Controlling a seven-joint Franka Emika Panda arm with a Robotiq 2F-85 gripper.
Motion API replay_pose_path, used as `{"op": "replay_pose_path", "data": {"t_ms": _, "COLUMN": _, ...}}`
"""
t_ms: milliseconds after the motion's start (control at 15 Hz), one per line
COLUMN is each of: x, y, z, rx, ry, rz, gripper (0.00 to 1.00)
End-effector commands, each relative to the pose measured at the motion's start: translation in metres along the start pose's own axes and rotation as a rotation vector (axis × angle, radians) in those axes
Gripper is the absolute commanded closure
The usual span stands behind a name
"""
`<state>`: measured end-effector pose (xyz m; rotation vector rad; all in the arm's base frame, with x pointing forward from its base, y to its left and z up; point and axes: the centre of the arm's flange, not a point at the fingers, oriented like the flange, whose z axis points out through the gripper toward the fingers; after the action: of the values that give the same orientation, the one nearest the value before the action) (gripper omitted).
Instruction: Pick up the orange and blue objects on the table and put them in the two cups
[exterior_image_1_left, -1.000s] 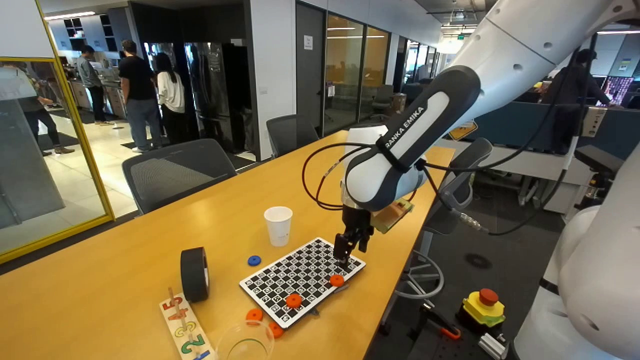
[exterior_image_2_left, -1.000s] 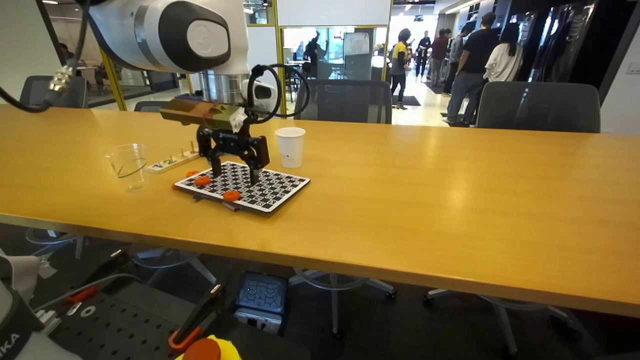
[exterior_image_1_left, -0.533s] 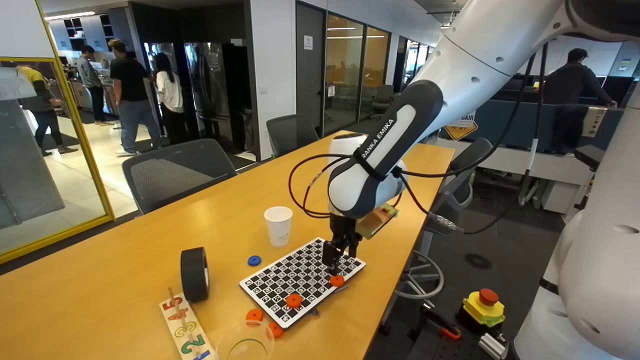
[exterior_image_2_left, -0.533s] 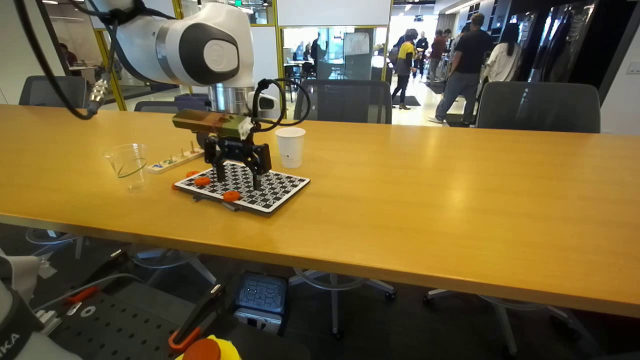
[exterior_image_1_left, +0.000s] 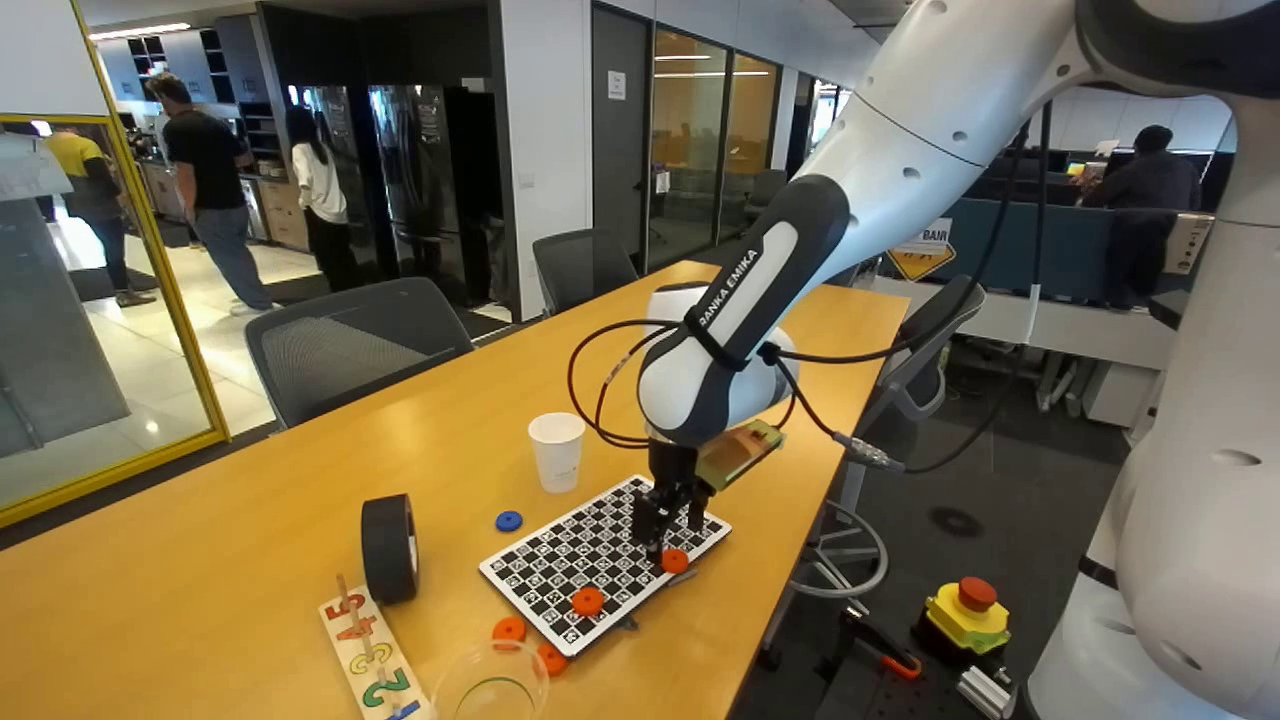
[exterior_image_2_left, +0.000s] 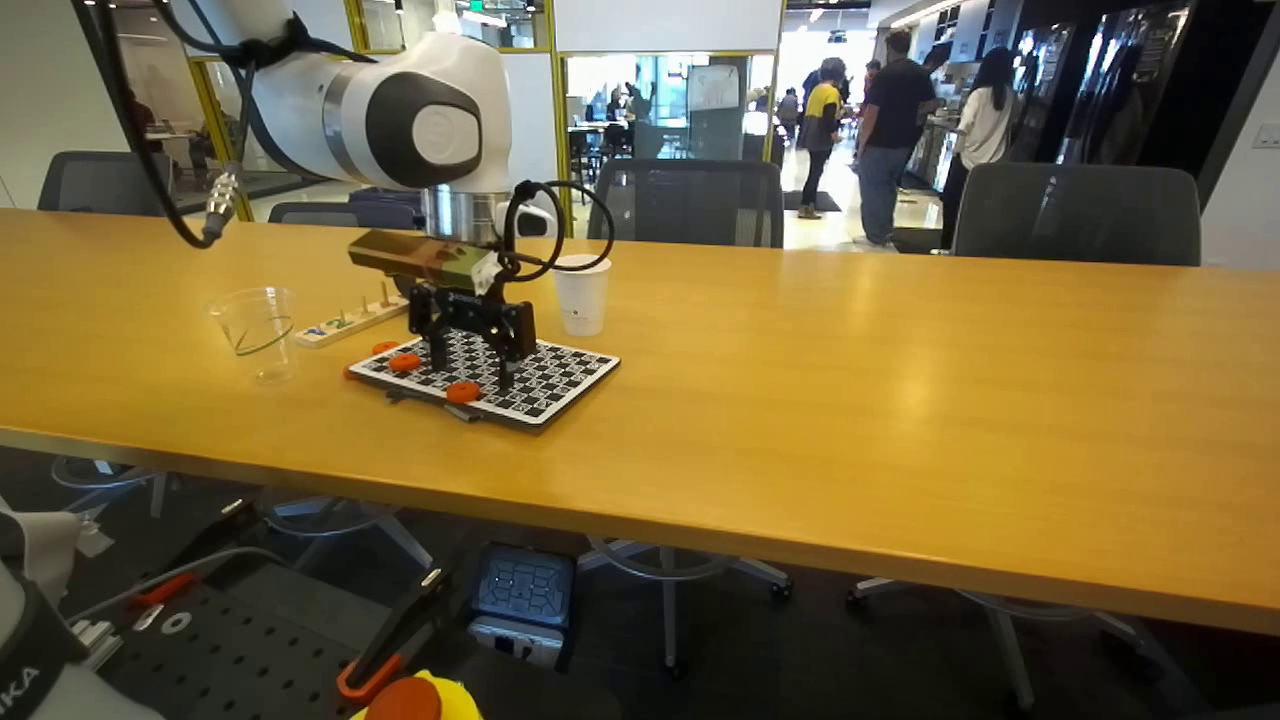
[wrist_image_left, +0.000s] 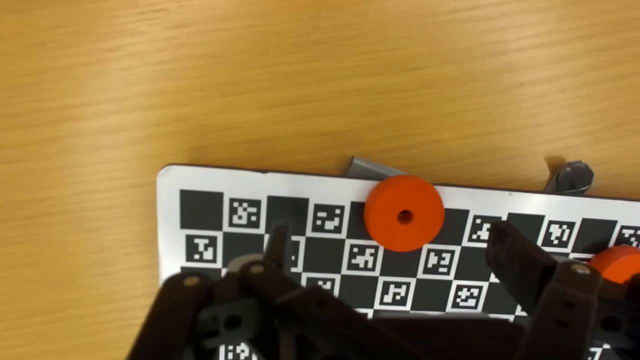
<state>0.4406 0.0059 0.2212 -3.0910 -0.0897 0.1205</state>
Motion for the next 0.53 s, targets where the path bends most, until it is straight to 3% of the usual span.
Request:
{"op": "replay_pose_path", "data": {"t_ms": 0, "x": 0.0059, "y": -0.0062, "z": 0.0017, "rx": 0.028, "ry": 0.019, "rz": 0.023, "gripper": 0.0}}
{"op": "replay_pose_path", "data": {"t_ms": 467, "x": 0.006, "y": -0.0065, "z": 0.0047, "rx": 0.035, "ry": 0.015, "rz": 0.056, "gripper": 0.0}}
